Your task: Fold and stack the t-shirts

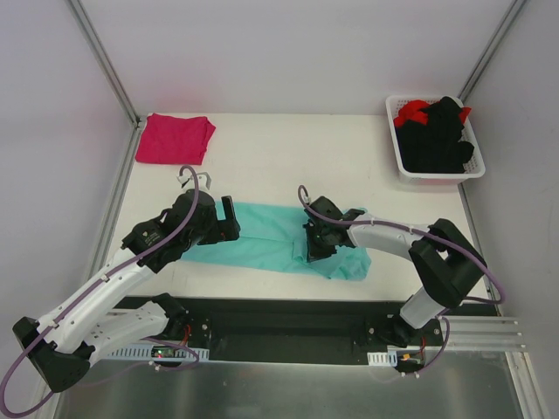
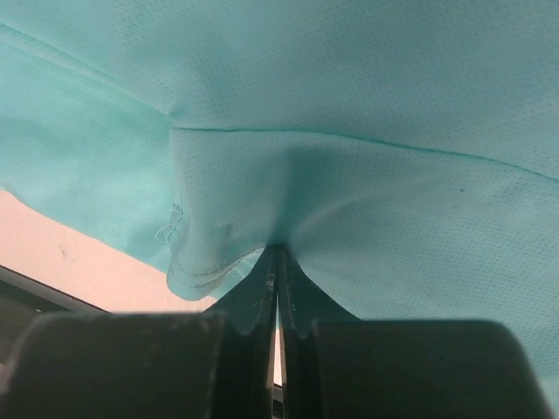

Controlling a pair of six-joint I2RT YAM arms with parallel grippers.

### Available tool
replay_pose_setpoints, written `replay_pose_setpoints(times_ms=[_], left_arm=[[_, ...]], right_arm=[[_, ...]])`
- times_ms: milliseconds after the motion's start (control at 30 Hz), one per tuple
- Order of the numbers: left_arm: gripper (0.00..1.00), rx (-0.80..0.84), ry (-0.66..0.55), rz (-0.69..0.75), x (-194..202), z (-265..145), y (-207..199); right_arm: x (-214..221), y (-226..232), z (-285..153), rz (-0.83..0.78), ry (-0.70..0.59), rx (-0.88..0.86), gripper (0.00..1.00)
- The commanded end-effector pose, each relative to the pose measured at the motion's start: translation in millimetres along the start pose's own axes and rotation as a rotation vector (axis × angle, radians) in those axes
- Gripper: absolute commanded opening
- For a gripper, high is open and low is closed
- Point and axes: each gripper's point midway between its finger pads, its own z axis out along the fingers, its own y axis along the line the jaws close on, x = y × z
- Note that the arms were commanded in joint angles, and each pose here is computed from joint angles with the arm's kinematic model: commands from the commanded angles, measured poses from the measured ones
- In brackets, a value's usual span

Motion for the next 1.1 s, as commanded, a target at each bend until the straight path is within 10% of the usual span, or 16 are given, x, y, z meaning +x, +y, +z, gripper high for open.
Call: replay_pose_setpoints(times_ms=[0, 533, 1067], left_arm=[[0.97, 0.01, -0.023, -0.003, -11, -6, -3], [0.97, 0.001, -0.012, -0.004, -9, -3, -3], [0.97, 0.001, -0.016, -0.003, -8, -3, -1]], right_arm=[[15, -6, -2, -0.014, 0.052, 0.03, 0.01], [-53, 32, -68, -0.031, -0.163, -0.032, 0.01], [-47, 28, -28, -0.013, -0.099, -0.026, 0.01]])
